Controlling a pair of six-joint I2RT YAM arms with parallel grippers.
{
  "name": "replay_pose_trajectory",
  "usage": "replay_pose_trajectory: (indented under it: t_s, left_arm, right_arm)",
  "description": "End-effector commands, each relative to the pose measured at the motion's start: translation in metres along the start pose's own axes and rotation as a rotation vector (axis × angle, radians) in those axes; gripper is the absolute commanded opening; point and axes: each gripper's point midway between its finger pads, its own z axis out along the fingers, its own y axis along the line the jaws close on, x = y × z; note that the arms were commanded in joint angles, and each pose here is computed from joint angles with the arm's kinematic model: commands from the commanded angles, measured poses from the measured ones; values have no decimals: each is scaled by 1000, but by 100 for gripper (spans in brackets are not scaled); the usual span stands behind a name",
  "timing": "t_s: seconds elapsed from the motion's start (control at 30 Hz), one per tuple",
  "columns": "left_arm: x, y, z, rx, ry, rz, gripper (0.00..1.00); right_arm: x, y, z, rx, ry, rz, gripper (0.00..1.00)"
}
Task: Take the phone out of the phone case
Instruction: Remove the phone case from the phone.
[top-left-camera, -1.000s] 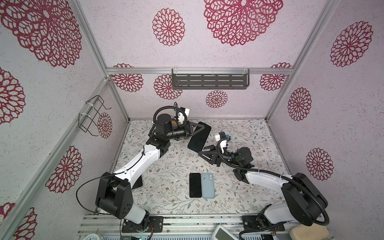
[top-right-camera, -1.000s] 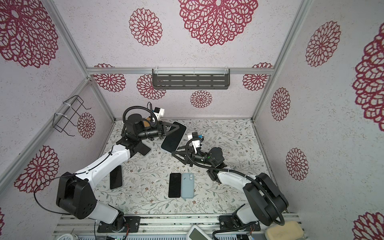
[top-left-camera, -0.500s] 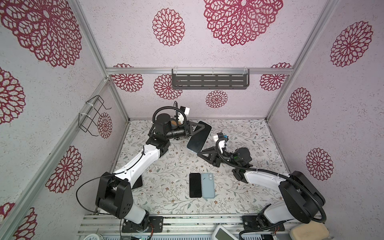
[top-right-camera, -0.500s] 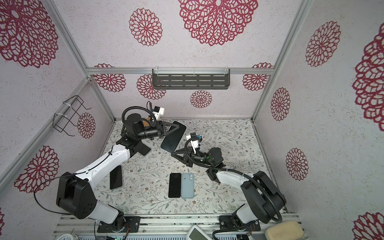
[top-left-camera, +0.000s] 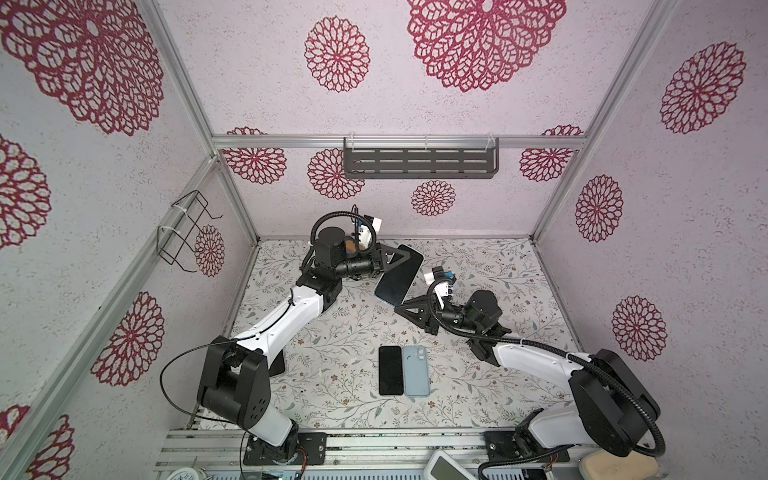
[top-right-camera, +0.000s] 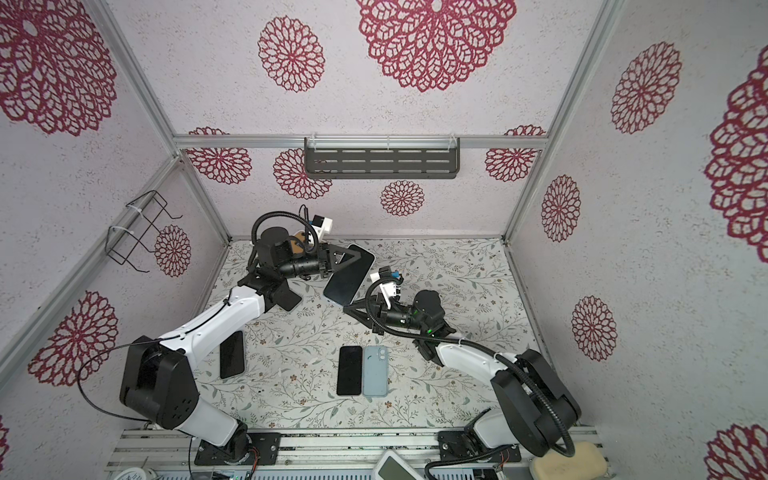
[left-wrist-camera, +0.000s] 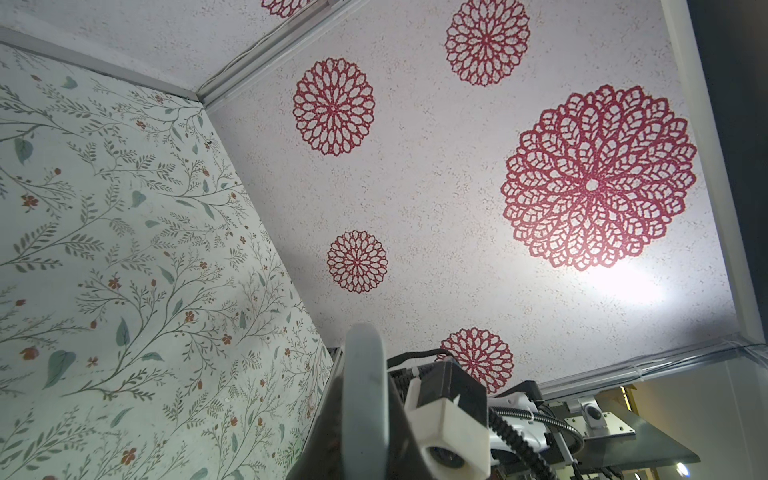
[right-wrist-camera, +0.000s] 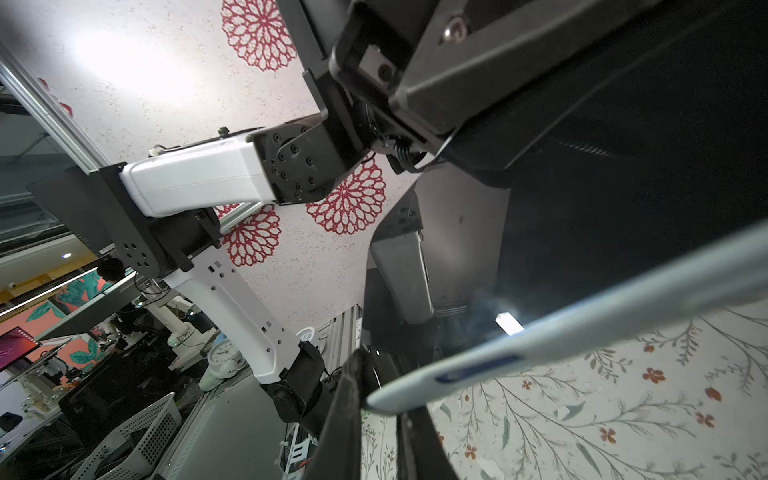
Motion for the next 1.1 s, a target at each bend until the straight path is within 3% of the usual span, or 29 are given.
replay_pose_trajectory:
  t_s: [0.0, 0.37, 0.57, 0.73, 0.9, 1.07]
  left_arm:
    - [27, 46, 23, -88, 21, -194, 0]
    - [48, 51, 54, -54, 74, -253, 0]
    - [33, 34, 41, 14, 16, -253, 0]
    - [-2, -1, -3, 63, -114, -163, 0]
    - [-13, -35, -10, 112, -154, -66, 0]
    - [-12, -41, -4, 135, -132, -59, 0]
  right_arm:
    - [-54, 7, 4, 100, -119, -334, 0]
    - [-86, -9, -7, 292, -199, -455, 0]
    - [-85, -9, -27, 358, -267, -443, 0]
    - [-50, -6, -52, 378, -243, -384, 36]
    - [-44, 9, -50, 285, -242, -284, 66]
    - [-54, 24, -35, 170, -234, -231, 73]
